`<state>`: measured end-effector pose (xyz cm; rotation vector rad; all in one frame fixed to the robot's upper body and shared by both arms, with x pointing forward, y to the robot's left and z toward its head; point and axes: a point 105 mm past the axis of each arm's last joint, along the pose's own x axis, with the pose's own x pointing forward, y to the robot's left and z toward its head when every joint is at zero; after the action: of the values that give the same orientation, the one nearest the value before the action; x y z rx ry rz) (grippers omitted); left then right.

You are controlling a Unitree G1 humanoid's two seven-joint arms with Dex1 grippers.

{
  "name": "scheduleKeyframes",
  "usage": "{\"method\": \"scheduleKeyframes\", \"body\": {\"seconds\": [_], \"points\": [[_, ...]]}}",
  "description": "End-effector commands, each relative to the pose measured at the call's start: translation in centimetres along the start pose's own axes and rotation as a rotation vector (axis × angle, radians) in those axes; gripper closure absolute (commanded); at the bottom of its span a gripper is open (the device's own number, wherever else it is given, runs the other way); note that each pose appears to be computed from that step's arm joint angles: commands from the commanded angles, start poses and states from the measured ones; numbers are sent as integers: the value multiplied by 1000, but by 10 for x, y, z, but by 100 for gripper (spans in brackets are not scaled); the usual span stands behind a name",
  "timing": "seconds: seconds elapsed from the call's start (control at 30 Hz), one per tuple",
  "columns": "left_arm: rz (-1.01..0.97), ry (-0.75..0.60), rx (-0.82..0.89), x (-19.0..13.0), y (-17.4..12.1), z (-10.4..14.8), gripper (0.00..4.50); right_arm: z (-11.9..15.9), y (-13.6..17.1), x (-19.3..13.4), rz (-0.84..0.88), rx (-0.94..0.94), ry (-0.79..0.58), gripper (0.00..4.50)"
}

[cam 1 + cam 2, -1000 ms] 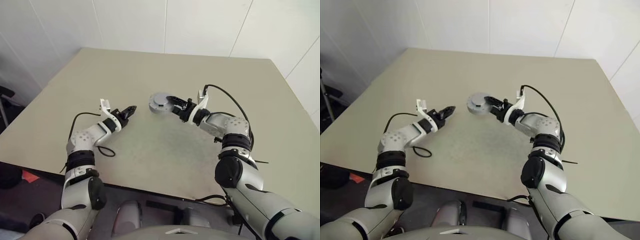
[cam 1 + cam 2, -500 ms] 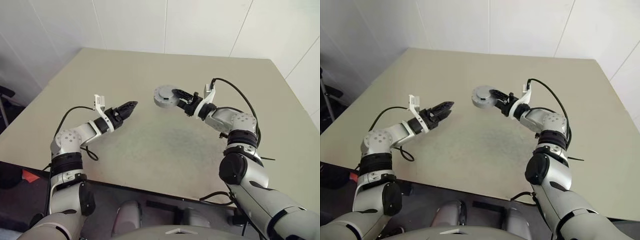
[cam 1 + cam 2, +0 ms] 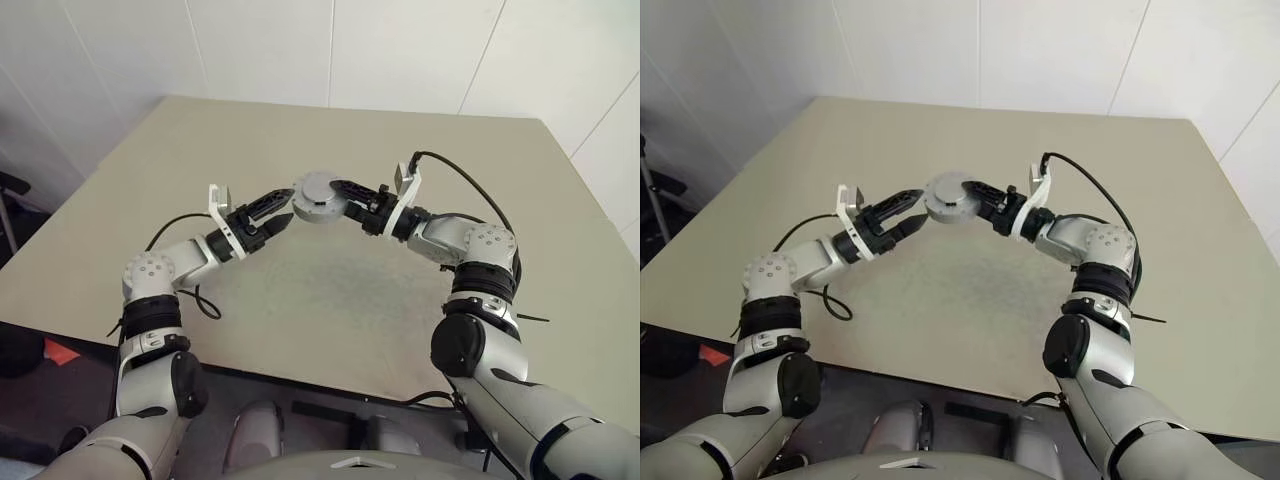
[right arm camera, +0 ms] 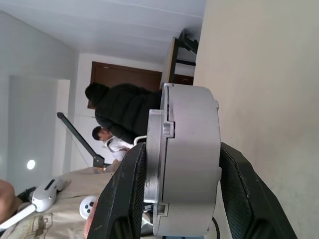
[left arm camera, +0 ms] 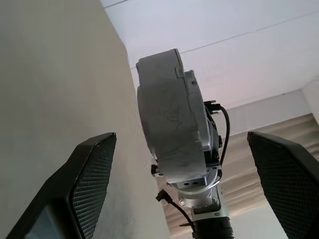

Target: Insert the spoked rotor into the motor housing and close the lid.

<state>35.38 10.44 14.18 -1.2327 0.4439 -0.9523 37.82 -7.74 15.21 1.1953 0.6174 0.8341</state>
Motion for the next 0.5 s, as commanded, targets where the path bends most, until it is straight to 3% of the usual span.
{"method": "scheduleKeyframes", "body": {"seconds": [0.03,0.5], "points": [[-36,-4,7,8,-10,5,3,3,28,-1,104,-54,-13,240],[-47,18,-1,45,-5,-4,3,-8,40,3,138,-92,21,240]]}}
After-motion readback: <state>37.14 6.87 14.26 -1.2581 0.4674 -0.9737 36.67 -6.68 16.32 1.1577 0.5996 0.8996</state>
